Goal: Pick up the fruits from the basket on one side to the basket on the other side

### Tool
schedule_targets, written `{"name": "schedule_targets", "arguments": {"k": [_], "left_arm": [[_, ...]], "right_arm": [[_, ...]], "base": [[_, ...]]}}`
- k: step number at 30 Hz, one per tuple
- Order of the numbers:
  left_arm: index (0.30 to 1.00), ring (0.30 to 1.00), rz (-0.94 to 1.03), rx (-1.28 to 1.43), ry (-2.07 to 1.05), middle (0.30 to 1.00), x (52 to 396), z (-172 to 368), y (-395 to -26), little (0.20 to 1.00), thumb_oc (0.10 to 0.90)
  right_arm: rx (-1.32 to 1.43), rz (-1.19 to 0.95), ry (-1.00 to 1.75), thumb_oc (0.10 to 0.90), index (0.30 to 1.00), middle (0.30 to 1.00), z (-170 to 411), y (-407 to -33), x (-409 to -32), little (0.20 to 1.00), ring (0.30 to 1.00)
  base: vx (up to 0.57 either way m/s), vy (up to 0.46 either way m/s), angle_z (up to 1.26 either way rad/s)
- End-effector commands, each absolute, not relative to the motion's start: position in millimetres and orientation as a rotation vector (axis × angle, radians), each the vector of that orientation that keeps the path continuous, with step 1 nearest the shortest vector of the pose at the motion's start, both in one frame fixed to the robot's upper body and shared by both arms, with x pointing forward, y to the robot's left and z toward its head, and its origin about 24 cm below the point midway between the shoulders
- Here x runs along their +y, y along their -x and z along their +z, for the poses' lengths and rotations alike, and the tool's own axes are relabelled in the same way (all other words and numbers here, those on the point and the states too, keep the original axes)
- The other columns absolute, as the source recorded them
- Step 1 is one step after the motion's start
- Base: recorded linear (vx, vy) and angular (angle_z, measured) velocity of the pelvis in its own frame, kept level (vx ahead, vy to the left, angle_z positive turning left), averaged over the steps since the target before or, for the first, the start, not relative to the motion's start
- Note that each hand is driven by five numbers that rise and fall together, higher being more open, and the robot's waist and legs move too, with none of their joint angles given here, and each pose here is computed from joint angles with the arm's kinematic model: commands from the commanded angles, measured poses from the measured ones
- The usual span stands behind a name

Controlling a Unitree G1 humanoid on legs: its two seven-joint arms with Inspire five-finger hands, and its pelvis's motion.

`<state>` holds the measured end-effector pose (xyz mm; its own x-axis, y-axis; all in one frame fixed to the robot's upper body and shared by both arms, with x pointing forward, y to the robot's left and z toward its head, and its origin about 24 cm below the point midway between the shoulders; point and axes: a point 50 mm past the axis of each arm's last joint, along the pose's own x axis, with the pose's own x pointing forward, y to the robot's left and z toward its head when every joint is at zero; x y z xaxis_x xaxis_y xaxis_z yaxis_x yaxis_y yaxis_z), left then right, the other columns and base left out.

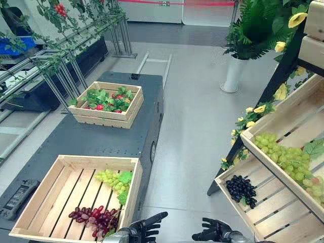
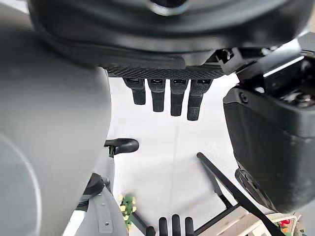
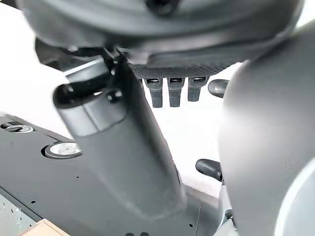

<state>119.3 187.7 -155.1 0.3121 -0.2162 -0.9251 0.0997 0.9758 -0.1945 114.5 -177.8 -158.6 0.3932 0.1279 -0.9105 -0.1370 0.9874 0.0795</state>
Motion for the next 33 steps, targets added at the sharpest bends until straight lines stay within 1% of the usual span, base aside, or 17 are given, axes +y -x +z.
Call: {"name": "schedule_targets", "arguments": {"k": [1,4,5,8,11,13,14,15,16,19,23,27,31,33], "left_arm": [[0.9,0.9,-0.293,1.211,0.03,0.9,186.3,-153.6,-131.7,0.9,0.8],[0.9,0.9,-0.295,1.193,0.005,0.9,185.3,-153.1,-134.3,0.9,0.8],[0.9,0.9,-0.304,1.153,-0.067,0.9,186.9,-151.2,-139.3,0.9,0.8],[0.9,0.9,-0.304,1.123,-0.058,0.9,185.1,-148.0,-146.8,0.9,0.8],[0.9,0.9,-0.329,1.019,-0.034,0.9,178.5,-138.9,-163.8,0.9,0.8],[0.9,0.9,-0.347,0.896,-0.034,0.9,176.0,-126.1,-181.0,0.9,0.8],[0.9,0.9,-0.347,0.873,-0.035,0.9,175.0,-122.8,-185.1,0.9,0.8],[0.9,0.9,-0.324,0.778,-0.055,0.9,175.0,-110.3,-198.5,0.9,0.8],[0.9,0.9,-0.313,0.74,-0.066,0.9,176.0,-105.6,-203.0,0.9,0.8],[0.9,0.9,-0.25,0.607,-0.072,0.9,181.9,-84.6,-220.9,0.9,0.8],[0.9,0.9,-0.07,0.365,-0.148,0.9,200.5,-45.1,-244.1,0.9,0.8],[0.9,0.9,0.075,0.26,-0.219,0.9,218.4,-26.7,-250.6,0.9,0.8],[0.9,0.9,0.218,0.158,-0.429,0.9,240.1,-6.1,-253.2,0.9,0.8],[0.9,0.9,0.245,0.14,-0.516,0.9,248.8,0.4,-253.4,0.9,0.8]], "right_arm": [[1.043,0.186,0.061,0.8,0.9,0.9,-146.7,-145.2,-189.5,0.9,0.9],[1.04,0.186,0.06,0.8,0.9,0.9,-146.7,-146.2,-188.1,0.9,0.9],[1.038,0.188,0.061,0.8,0.9,0.9,-146.4,-146.4,-188.8,0.9,0.9],[1.038,0.188,0.06,0.8,0.9,0.9,-146.0,-147.8,-187.8,0.9,0.9],[1.033,0.188,0.063,0.8,0.9,0.9,-145.5,-148.9,-187.5,0.9,0.9],[1.029,0.187,0.067,0.8,0.9,0.9,-144.3,-149.6,-189.3,0.9,0.9],[1.028,0.187,0.068,0.8,0.9,0.9,-143.8,-150.1,-189.4,0.9,0.9],[1.025,0.187,0.071,0.8,0.9,0.9,-142.6,-150.9,-190.3,0.9,0.9],[1.024,0.188,0.072,0.8,0.9,0.9,-142.1,-151.0,-190.9,0.9,0.9],[1.02,0.183,0.071,0.8,0.9,0.9,-140.7,-151.2,-192.3,0.9,0.9],[1.024,0.17,0.066,0.8,0.9,0.9,-141.1,-145.8,-198.2,0.9,0.9],[1.035,0.163,0.064,0.8,0.9,0.9,-143.1,-139.2,-202.7,0.9,0.9],[1.052,0.16,0.069,0.8,0.9,0.9,-145.3,-131.6,-205.3,0.9,0.9],[1.053,0.159,0.073,0.8,0.9,0.9,-145.5,-129.5,-207.1,0.9,0.9]], "base": [[0.52,0.289,0.29],[-0.01,-0.004,0.11],[0.0,0.0,0.0],[0.0,0.0,0.0],[0.0,0.0,0.0],[0.0,0.0,0.0],[0.0,0.0,0.0],[0.0,0.0,0.0],[0.0,0.0,0.0],[0.0,0.0,0.0],[0.0,0.002,0.01],[0.02,0.008,0.03],[0.04,0.026,0.16],[0.03,0.035,0.02]]}}
